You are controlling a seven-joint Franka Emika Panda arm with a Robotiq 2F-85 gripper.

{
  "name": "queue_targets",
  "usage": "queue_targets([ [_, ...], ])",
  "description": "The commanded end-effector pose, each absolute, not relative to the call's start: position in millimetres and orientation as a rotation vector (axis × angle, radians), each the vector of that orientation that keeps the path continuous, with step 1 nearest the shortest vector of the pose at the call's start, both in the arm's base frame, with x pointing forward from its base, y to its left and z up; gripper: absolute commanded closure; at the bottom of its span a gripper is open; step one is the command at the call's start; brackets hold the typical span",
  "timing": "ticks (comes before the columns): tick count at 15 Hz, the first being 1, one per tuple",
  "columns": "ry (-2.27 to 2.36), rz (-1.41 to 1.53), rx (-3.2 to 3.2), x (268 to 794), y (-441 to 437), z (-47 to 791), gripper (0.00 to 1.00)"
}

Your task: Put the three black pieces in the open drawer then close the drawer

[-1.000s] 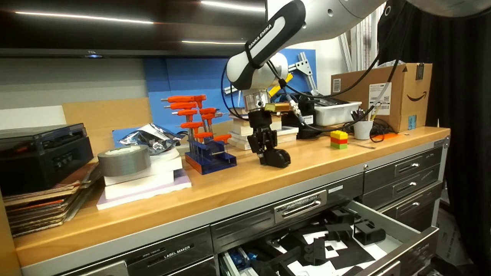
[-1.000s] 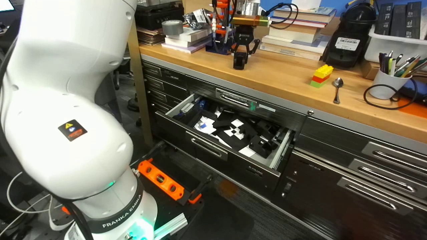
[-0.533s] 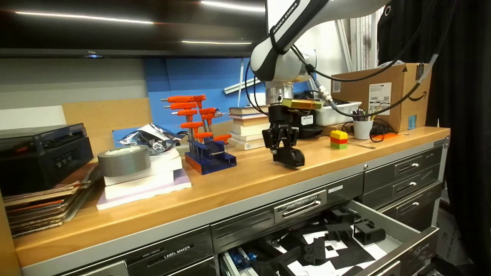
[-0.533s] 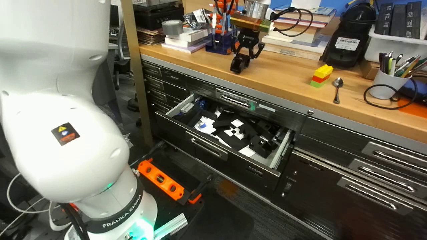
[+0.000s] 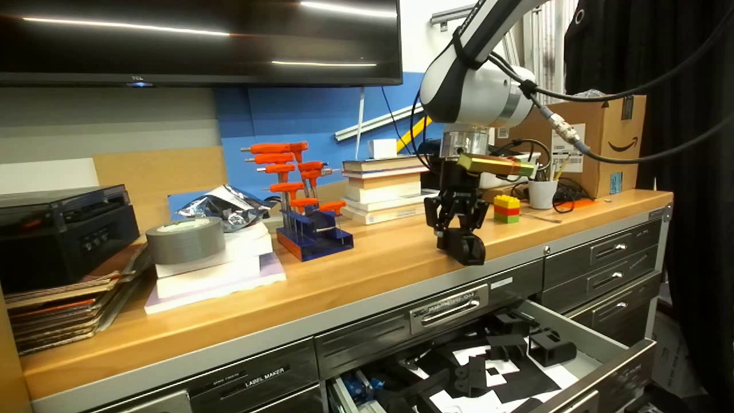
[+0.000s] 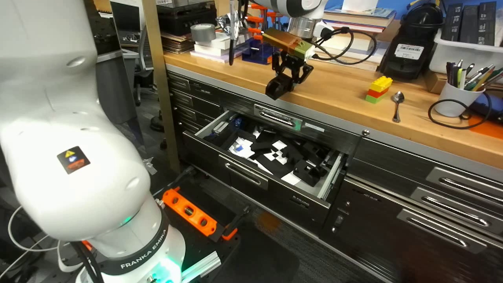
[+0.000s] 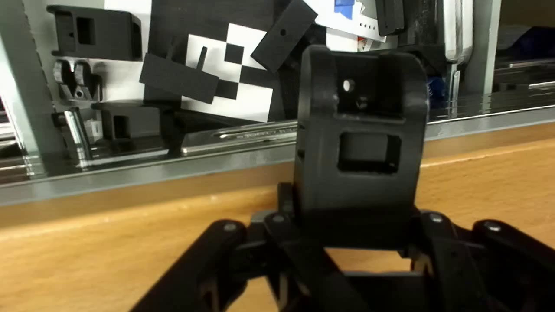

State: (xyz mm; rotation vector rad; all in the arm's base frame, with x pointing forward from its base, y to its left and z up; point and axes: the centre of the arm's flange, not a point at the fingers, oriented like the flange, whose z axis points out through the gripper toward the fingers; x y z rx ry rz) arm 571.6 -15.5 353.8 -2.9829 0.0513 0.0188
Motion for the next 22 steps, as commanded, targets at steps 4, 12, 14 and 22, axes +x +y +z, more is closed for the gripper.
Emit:
queue_targets([
  [4, 0.349, -0.064, -2.923, 476, -20, 341, 0.67],
  [12, 0.870, -0.132, -2.722, 464, -19, 287, 0.67],
  [14, 1.006, -0.157, -2.658, 457, -23, 277, 0.67],
  [22, 1.599, -0.156, -2.457, 430, -31, 244, 0.67],
])
